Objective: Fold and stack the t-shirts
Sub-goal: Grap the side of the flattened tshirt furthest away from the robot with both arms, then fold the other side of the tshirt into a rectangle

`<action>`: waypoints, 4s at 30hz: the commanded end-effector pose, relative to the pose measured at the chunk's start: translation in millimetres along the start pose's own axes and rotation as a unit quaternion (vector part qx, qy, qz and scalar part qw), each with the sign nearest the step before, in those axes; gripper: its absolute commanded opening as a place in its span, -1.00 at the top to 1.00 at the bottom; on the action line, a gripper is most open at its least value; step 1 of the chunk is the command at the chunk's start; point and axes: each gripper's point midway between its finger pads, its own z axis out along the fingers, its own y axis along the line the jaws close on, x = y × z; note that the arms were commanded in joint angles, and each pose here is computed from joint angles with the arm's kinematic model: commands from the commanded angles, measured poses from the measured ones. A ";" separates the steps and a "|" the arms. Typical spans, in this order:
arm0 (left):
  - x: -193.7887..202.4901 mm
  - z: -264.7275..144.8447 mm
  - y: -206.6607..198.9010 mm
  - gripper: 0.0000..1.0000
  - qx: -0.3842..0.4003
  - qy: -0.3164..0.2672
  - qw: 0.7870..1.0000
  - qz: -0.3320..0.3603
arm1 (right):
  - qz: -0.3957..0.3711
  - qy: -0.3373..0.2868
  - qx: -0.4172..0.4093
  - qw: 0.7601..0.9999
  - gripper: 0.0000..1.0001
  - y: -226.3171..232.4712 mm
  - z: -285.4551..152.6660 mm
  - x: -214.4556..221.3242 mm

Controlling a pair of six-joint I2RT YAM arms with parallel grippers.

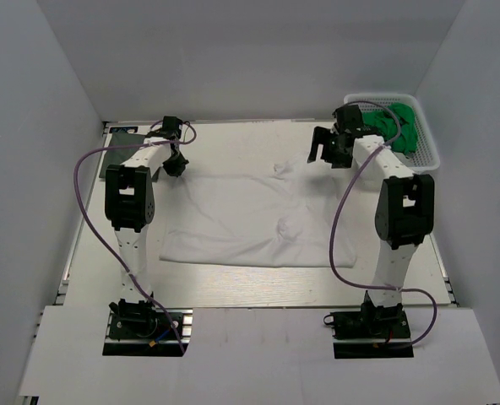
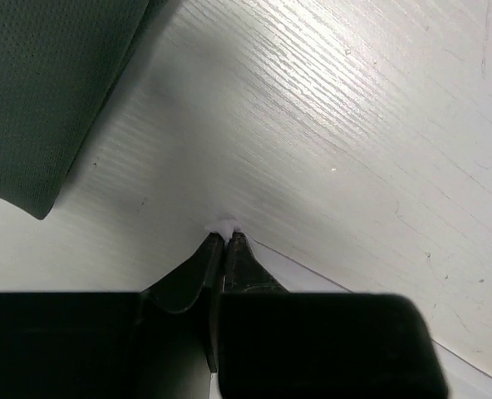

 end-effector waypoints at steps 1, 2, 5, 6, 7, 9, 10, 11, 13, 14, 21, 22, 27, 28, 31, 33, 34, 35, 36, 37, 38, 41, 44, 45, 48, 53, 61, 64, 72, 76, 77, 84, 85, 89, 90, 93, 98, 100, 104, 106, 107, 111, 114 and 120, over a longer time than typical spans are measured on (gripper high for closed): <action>24.0 8.6 14.3 1.00 -0.026 0.038 0.999 0.024 | -0.013 -0.053 0.014 0.998 -0.81 2.2 10.7 -46.6; 28.1 10.2 17.0 1.00 -0.029 0.043 0.998 0.026 | -0.013 -0.064 0.029 0.997 -0.81 -0.6 14.0 -54.3; 29.7 8.5 18.7 1.00 -0.030 0.044 0.998 0.026 | -0.007 -0.080 0.039 0.996 -0.81 -4.0 46.1 -73.4; 31.0 8.1 17.1 1.00 -0.026 0.048 0.998 0.026 | -0.008 -0.095 0.038 0.995 -0.81 -0.3 51.5 -88.6; 31.0 8.1 17.1 1.00 -0.025 0.048 0.998 0.026 | -0.008 -0.103 0.042 0.994 -0.81 -1.3 55.3 -95.1; 36.9 8.5 15.5 1.00 -0.018 0.060 0.998 0.026 | -0.017 -0.107 0.059 0.992 -0.81 -7.0 70.8 -101.0; 38.1 10.3 15.8 1.00 -0.017 0.059 0.998 0.026 | -0.022 -0.108 0.062 0.992 -0.81 -8.3 86.8 -101.2; 36.5 6.1 12.8 1.00 -0.009 0.059 0.998 0.025 | -0.033 -0.118 0.068 0.990 -0.81 -4.4 90.7 -105.4; 41.6 9.5 15.6 1.00 -0.012 0.063 0.998 0.026 | -0.053 -0.120 0.073 0.989 -0.81 -3.5 107.2 -106.3; 42.8 9.1 14.2 1.00 -0.007 0.066 0.997 0.025 | -0.062 -0.128 0.068 0.988 -0.81 8.5 106.3 -111.8; 49.0 9.4 9.7 1.00 0.008 0.079 0.997 0.024 | -0.103 -0.112 0.126 0.980 -0.77 10.1 132.8 -92.8; 51.7 12.5 10.3 1.00 0.005 0.082 0.996 0.021 | -0.105 -0.104 0.131 0.980 -0.70 10.4 133.6 -87.0; 51.8 9.9 11.2 1.00 0.005 0.082 0.996 0.020 | -0.097 -0.078 0.147 0.981 -0.55 2.5 133.9 -62.5; 52.8 9.5 10.0 1.00 0.009 0.085 0.996 0.020 | -0.094 -0.081 0.146 0.981 -0.48 2.8 132.6 -63.3; 50.1 6.3 8.9 1.00 0.012 0.081 0.996 0.019 | -0.092 -0.074 0.149 0.982 -0.22 0.3 136.0 -58.2; 46.9 5.2 7.3 1.00 0.015 0.077 0.997 0.023 | -0.090 -0.078 0.152 0.981 0.06 -1.6 137.6 -61.2; 46.9 5.2 7.2 1.00 0.015 0.077 0.997 0.023 | -0.089 -0.076 0.156 0.981 0.19 -3.4 138.5 -59.4; 46.9 5.2 7.2 1.00 0.015 0.077 0.997 0.023 | -0.085 -0.079 0.157 0.981 0.46 -5.1 137.9 -62.1; 43.2 3.8 5.2 1.00 0.018 0.073 0.997 0.026 | -0.085 -0.081 0.158 0.980 0.54 -4.8 137.7 -62.5; 40.5 0.5 4.3 1.00 0.021 0.070 0.997 0.026 | -0.089 -0.084 0.165 0.979 0.70 -9.5 135.9 -65.3; 40.4 0.5 4.3 1.00 0.021 0.069 0.997 0.026 | -0.090 -0.087 0.167 0.978 0.98 -9.2 134.9 -66.4; 34.2 -4.6 1.6 1.00 0.027 0.062 0.997 0.028 | -0.111 -0.103 0.160 0.975 1.00 -1.3 122.5 -76.7; 27.3 -13.7 -0.7 1.00 0.034 0.052 0.998 0.026 | -0.121 -0.115 0.152 0.974 1.00 5.8 104.8 -83.0; 27.2 -13.7 -0.3 1.00 0.035 0.052 0.998 0.030 | -0.119 -0.126 0.145 0.974 1.00 8.2 100.8 -88.2; 19.7 -29.4 -0.8 1.00 0.046 0.037 0.998 0.026 | -0.111 -0.143 0.119 0.976 1.00 17.9 77.7 -88.4; 15.3 -51.6 -1.0 1.00 0.067 0.009 0.997 0.041 | -0.102 -0.157 0.080 0.979 1.00 28.2 38.3 -68.2; 19.0 -83.4 12.0 1.00 0.085 -0.024 0.994 0.060 | -0.080 -0.145 0.070 0.984 1.00 18.0 1.8 -13.9; 11.7 -101.0 10.0 1.00 0.109 -0.050 0.991 0.058 | -0.070 -0.169 0.061 0.981 1.00 18.5 -29.2 -8.6; 16.4 -121.5 24.3 1.00 0.095 -0.059 0.992 0.049 | -0.056 -0.188 0.050 0.979 1.00 10.1 -68.0 22.2; 28.9 -124.7 36.2 1.00 0.087 -0.053 0.994 0.032 | -0.048 -0.185 0.029 0.981 1.00 12.1 -80.5 38.1; 34.4 -124.9 37.3 1.00 0.094 -0.051 0.994 0.027 | -0.047 -0.181 0.024 0.982 1.00 11.4 -81.1 47.9; 38.5 -122.3 56.3 1.00 0.053 -0.058 0.997 0.007 | -0.060 -0.176 0.007 0.982 1.00 9.1 -83.7 78.4; 36.9 -125.4 55.6 1.00 0.056 -0.061 0.997 0.001 | -0.059 -0.180 0.007 0.982 1.00 7.2 -87.7 80.9; 43.9 -124.8 56.1 1.00 0.065 -0.056 0.996 0.001 | -0.065 -0.174 0.003 0.983 1.00 5.6 -91.2 94.0; 43.9 -124.8 56.1 1.00 0.065 -0.056 0.996 0.001 | -0.066 -0.165 0.004 0.984 1.00 2.7 -88.9 102.6; 47.3 -121.9 62.1 1.00 0.052 -0.054 0.997 -0.002 | -0.068 -0.150 -0.002 0.986 1.00 3.1 -86.8 115.7; 48.1 -122.4 65.1 1.00 0.047 -0.056 0.997 -0.007 | -0.055 -0.144 -0.014 0.988 1.00 3.5 -87.2 132.6; 54.9 -120.3 69.8 1.00 0.042 -0.050 0.998 -0.005 | -0.056 -0.144 -0.017 0.988 1.00 4.2 -88.6 135.5; 66.8 -112.0 73.4 1.00 0.040 -0.039 0.998 -0.013 | -0.062 -0.112 -0.018 0.992 1.00 -1.5 -74.7 161.7; 79.1 -107.6 76.0 1.00 0.044 -0.026 0.998 -0.020 | -0.061 -0.094 -0.013 0.994 1.00 -6.1 -66.8 176.1; 82.4 -105.2 79.5 1.00 0.037 -0.024 0.999 -0.024 | -0.060 -0.086 -0.013 0.994 1.00 -7.4 -64.2 183.6; 95.1 -100.0 92.9 0.70 0.010 -0.011 0.999 -0.033 | -0.058 -0.046 -0.017 0.997 0.62 -11.9 -58.5 210.0; 94.6 -115.7 110.3 -0.46 -0.037 -0.006 0.998 -0.053 | -0.055 -0.002 -0.027 0.998 -0.33 -10.8 -64.9 232.6; 64.7 -161.9 142.2 -1.00 -0.124 -0.035 0.986 -0.102 | -0.061 -0.017 -0.059 0.996 -0.81 2.1 -105.0 224.3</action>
